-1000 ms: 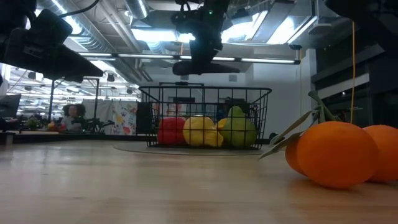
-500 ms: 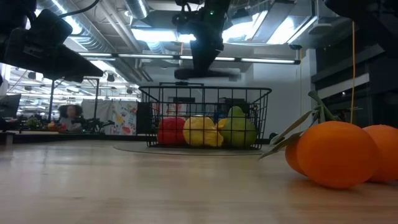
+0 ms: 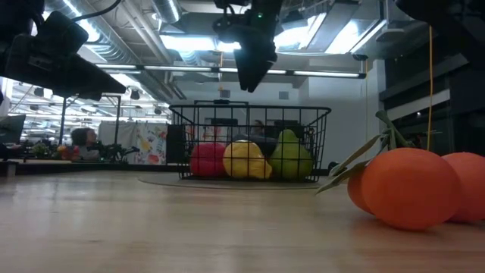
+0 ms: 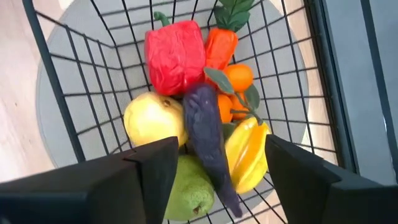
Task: Build produce basket
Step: Put the purple grapes into the black wire basket
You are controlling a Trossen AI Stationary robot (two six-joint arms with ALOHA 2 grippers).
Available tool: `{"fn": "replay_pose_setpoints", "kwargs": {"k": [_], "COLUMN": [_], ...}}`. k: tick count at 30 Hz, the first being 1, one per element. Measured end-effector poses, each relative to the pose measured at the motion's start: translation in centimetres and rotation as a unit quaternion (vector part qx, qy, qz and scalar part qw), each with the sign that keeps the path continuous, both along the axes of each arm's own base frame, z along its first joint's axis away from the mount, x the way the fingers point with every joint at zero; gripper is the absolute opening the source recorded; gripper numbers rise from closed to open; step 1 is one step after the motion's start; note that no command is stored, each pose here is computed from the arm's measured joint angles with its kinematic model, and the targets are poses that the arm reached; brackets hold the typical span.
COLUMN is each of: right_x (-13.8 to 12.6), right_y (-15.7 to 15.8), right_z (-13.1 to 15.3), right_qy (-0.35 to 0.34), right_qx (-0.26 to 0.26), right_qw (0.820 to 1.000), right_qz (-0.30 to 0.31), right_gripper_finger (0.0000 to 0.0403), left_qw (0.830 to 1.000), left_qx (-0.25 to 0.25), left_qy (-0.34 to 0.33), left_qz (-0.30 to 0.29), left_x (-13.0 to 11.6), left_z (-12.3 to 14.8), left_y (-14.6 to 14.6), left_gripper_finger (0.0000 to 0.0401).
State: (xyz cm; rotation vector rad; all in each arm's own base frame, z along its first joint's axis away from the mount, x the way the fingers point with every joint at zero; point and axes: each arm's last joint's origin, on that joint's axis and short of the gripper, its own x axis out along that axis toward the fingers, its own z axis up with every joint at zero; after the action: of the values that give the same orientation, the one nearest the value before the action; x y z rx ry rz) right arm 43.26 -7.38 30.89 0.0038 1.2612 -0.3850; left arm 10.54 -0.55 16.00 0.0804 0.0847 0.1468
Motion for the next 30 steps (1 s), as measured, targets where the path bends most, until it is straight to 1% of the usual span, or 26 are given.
{"fn": "replay_pose_setpoints", "kwargs": {"k": [5, 7, 10, 13, 16, 19, 22, 25, 29, 30], "right_x": [-0.2, -0.3, -0.5, -1.5, -2.5, -2.8, -3.3, -3.7, -4.7, -4.8], "right_y": [0.0, 0.0, 0.1, 0.4, 0.9, 1.7, 2.7, 3.9, 5.9, 6.5], "right_z": [0.3, 1.3, 3.0, 4.9, 6.4, 6.9, 7.5, 7.3, 6.8, 6.6], "right_qy": [0.005, -0.012, -0.054, -0.088, -0.105, -0.11, -0.112, -0.092, -0.027, -0.021], "right_qx": [0.001, 0.001, 0.001, 0.006, 0.015, 0.026, 0.057, 0.085, 0.099, 0.1], "right_qw": [1.0, 1.0, 0.998, 0.996, 0.994, 0.993, 0.992, 0.992, 0.995, 0.995], "right_qz": [-0.002, -0.009, -0.024, -0.03, -0.035, -0.03, -0.014, -0.011, -0.014, -0.011], "right_gripper_finger": [0.0221, 0.0221, 0.0221, 0.0221, 0.0221, 0.0221, 0.0221, 0.0221, 0.0221, 0.0221], "left_qw": [1.0, 1.0, 1.0, 1.0, 1.0, 1.0, 1.0, 1.0, 1.0, 1.0], "left_qx": [0.0, 0.0, 0.001, 0.003, 0.012, 0.012, 0.012, 0.012, 0.012, 0.012], "left_qy": [0.0, 0.0, 0.0, 0.0, 0.002, 0.002, 0.002, 0.002, 0.001, 0.001], "left_qz": [0.0, 0.0, 0.0, 0.0, -0.001, -0.001, -0.001, -0.001, -0.001, -0.001], "left_x": [0.0, 0.0, 0.0, 0.0, 0.0, 0.0, 0.0, 0.0, 0.0, 0.0], "left_z": [0.0, 0.0, 0.0, 0.0, 0.0, 0.0, 0.0, 0.0, 0.0, 0.0], "left_y": [0.0, 0.0, 0.0, 0.0, 0.0, 0.0, 0.0, 0.0, 0.0, 0.0], "left_gripper_finger": [0.0004, 0.0004, 0.0004, 0.0004, 0.0004, 0.0004, 0.0004, 0.0004, 0.0004, 0.0004]}}
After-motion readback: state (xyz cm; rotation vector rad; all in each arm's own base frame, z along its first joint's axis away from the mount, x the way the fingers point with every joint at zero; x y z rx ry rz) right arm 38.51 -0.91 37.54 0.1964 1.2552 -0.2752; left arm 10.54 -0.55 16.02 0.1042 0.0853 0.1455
